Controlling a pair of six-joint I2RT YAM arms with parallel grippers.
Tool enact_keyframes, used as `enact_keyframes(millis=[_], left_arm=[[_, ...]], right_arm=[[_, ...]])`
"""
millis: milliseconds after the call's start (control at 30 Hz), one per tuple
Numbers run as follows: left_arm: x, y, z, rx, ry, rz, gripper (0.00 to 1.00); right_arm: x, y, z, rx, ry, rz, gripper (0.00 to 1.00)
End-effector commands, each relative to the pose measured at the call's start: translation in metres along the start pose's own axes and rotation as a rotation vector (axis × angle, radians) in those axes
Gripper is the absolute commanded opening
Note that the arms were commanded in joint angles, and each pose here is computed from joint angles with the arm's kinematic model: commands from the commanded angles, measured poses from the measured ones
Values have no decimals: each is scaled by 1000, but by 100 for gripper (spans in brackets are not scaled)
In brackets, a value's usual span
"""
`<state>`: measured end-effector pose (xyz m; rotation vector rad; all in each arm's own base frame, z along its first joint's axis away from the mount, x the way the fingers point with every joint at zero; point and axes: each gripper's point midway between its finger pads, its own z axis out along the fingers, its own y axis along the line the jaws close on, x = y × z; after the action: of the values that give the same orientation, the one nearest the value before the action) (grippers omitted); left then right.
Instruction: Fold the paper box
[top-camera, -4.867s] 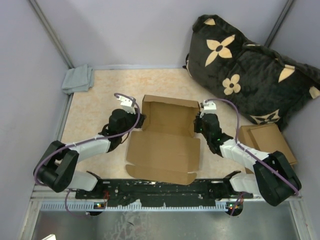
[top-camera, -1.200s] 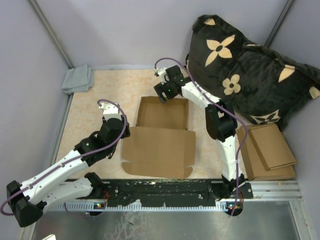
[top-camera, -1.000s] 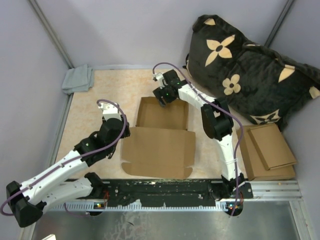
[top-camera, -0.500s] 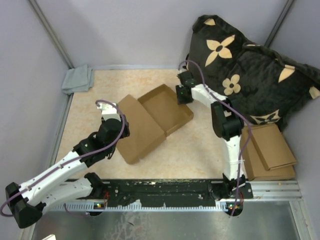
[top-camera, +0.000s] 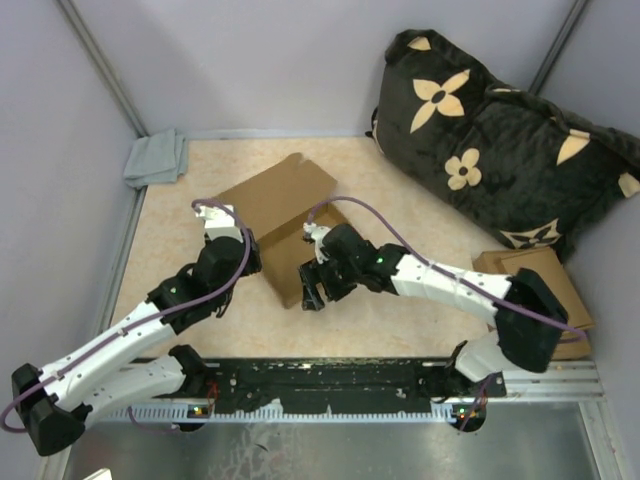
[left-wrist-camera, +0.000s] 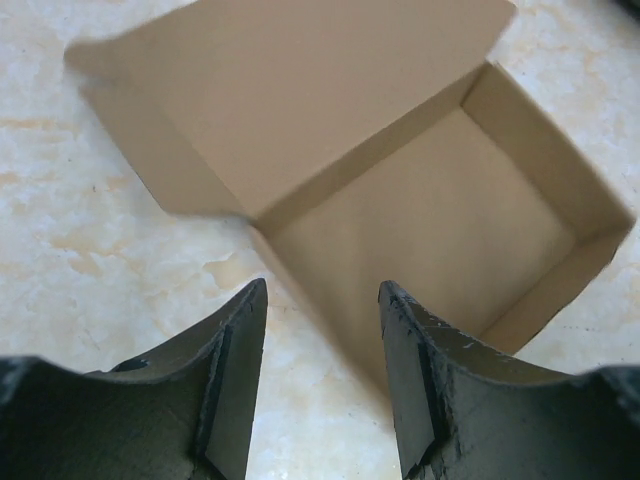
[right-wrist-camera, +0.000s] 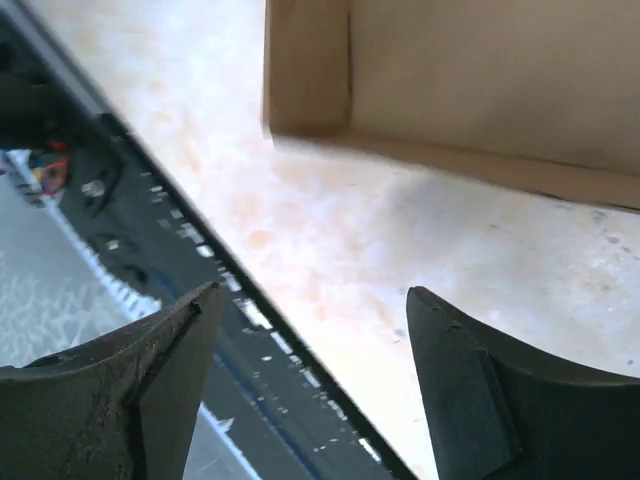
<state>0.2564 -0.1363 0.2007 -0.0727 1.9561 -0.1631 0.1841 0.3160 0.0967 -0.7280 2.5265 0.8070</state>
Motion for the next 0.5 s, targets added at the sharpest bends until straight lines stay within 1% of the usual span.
enact_keyframes(millis=[0, 67, 133, 233, 300, 400, 467], left_arm=[[7, -6, 6, 23, 9, -30, 55], [13, -8, 7, 26, 28, -43, 55], [20, -6, 7, 19, 48, -62, 55], [30, 2, 8, -21, 59, -75, 56], [31, 6, 9, -47, 58, -90, 59], [26, 6, 12, -60, 58, -98, 61], [24, 6, 13, -71, 65, -98, 61]], right_arm=[[-32, -4, -43, 99, -184, -10, 76], [-45, -28, -56, 230, -228, -18, 77], [-60, -45, -64, 307, -267, -14, 78], [-88, -64, -67, 339, -335, 2, 78], [-105, -77, -64, 350, -359, 23, 77], [-117, -81, -44, 331, -321, 45, 73], [-117, -81, -25, 311, -277, 68, 68]])
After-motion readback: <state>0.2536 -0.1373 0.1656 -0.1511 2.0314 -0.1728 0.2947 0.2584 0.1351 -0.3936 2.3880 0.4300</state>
